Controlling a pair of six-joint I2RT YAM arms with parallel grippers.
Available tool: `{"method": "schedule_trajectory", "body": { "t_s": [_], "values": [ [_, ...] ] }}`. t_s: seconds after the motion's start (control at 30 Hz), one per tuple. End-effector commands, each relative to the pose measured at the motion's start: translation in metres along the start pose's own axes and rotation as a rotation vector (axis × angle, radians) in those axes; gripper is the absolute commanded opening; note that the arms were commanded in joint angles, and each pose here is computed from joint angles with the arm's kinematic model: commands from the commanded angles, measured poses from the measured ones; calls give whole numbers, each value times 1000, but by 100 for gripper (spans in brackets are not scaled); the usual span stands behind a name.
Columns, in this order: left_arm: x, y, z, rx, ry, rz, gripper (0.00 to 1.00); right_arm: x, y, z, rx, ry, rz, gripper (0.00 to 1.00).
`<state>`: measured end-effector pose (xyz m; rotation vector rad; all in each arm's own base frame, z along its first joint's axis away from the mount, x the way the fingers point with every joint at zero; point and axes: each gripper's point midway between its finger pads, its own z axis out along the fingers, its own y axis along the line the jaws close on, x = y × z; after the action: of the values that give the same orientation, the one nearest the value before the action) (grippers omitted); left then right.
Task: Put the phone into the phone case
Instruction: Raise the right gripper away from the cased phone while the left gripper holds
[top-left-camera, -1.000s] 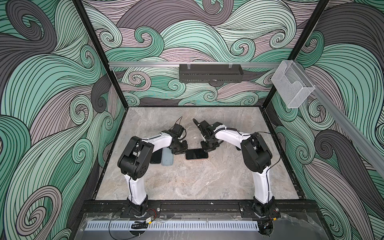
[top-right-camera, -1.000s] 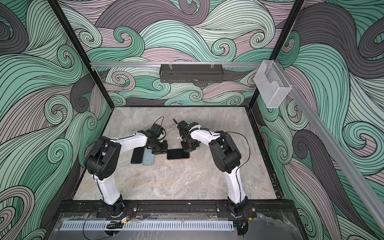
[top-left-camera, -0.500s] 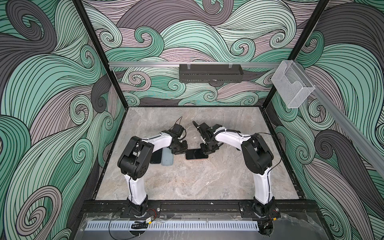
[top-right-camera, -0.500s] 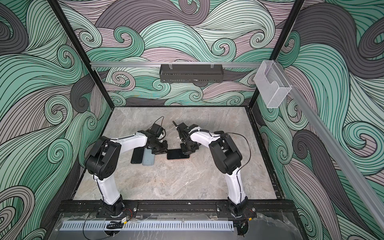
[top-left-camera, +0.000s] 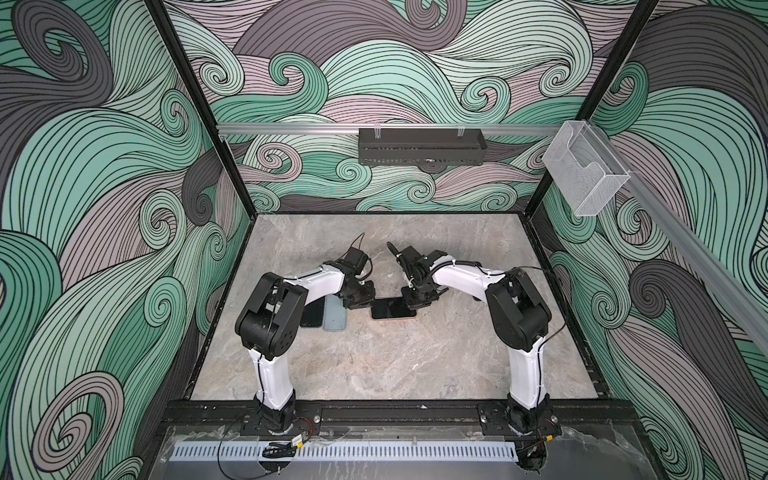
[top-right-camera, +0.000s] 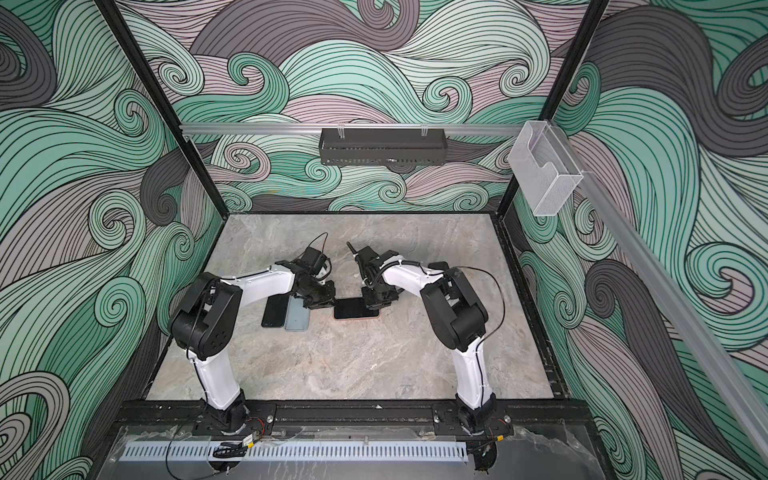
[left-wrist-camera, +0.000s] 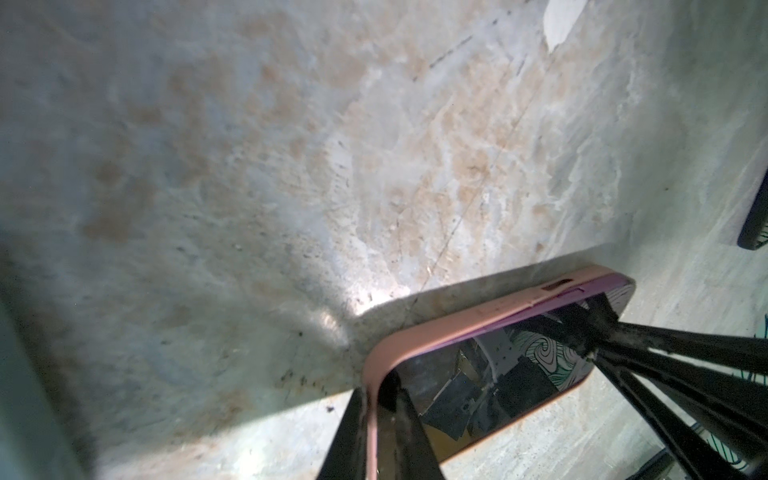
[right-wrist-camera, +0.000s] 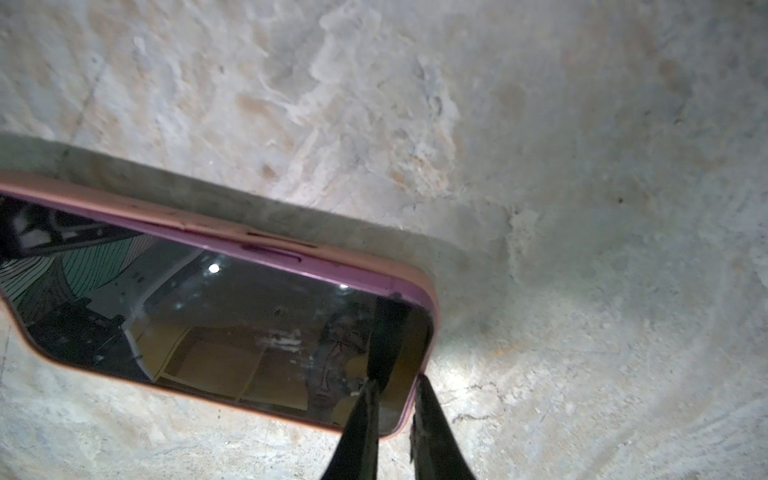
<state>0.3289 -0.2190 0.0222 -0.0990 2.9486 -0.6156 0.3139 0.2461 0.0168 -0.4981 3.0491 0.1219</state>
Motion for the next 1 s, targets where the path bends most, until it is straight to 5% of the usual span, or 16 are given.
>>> {"method": "schedule_trajectory", "body": {
  "t_s": [0.0,0.97],
  "values": [
    [9,14,4,-55,37,-4,15,28,-49,52,175,147,32,17],
    [11,15,5,-54,37,-4,14,-7,-47,42,173,119,-5,17]
  ]
}}
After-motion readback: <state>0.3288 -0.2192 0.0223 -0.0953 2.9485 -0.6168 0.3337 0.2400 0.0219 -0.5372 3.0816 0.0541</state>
